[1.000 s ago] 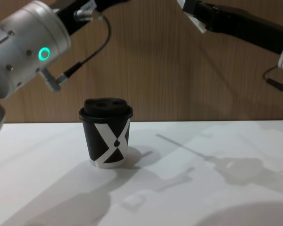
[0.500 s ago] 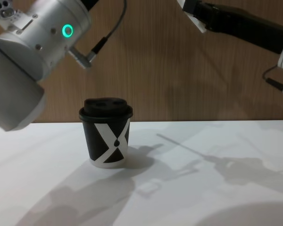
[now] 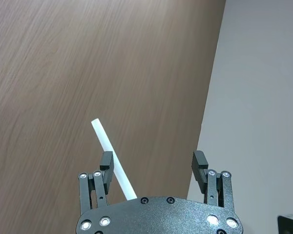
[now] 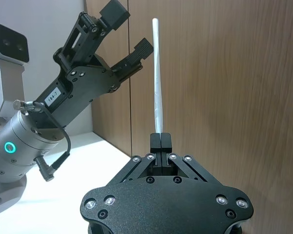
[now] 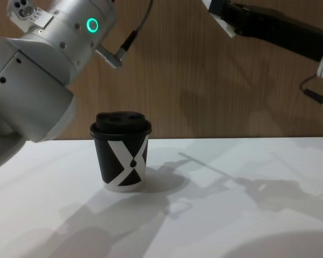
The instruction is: Pick up the straw with one hand, pass it to the other hand, and insert it into the cup.
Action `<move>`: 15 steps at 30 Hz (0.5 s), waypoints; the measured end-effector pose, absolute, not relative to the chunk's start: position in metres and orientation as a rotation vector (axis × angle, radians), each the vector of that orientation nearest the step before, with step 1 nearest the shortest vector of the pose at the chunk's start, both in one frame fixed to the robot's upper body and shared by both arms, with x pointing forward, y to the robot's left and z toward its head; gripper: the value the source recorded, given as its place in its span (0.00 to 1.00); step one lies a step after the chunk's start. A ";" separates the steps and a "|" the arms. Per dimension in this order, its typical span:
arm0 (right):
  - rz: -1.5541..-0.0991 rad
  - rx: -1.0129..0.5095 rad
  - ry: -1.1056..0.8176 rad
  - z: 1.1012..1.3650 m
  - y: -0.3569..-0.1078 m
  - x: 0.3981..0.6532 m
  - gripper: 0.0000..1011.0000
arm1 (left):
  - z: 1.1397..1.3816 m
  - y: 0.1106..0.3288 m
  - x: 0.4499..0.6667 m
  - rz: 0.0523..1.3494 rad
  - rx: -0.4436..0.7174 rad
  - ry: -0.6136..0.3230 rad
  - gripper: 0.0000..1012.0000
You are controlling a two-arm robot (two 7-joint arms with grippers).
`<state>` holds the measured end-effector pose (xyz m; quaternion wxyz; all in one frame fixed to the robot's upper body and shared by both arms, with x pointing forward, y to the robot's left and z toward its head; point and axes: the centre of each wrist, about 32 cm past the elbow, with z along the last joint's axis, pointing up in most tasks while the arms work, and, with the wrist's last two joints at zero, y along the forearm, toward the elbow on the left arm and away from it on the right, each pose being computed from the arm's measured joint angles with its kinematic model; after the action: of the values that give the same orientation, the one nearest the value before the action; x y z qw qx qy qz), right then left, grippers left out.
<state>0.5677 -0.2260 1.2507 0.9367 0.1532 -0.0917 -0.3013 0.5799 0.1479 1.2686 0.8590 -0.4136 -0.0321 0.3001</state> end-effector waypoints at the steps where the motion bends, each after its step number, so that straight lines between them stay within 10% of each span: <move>1: -0.616 0.313 -0.187 1.251 -0.226 0.568 0.00 | 1.269 0.147 0.580 0.629 -0.874 -0.061 0.99; 15: -0.615 0.313 -0.187 1.251 -0.226 0.568 0.00 | 1.264 0.141 0.582 0.637 -0.895 -0.011 0.99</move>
<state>0.5677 -0.2261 1.2507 0.9367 0.1533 -0.0917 -0.3012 0.5823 0.1413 1.2641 0.8529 -0.4252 -0.0052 0.3029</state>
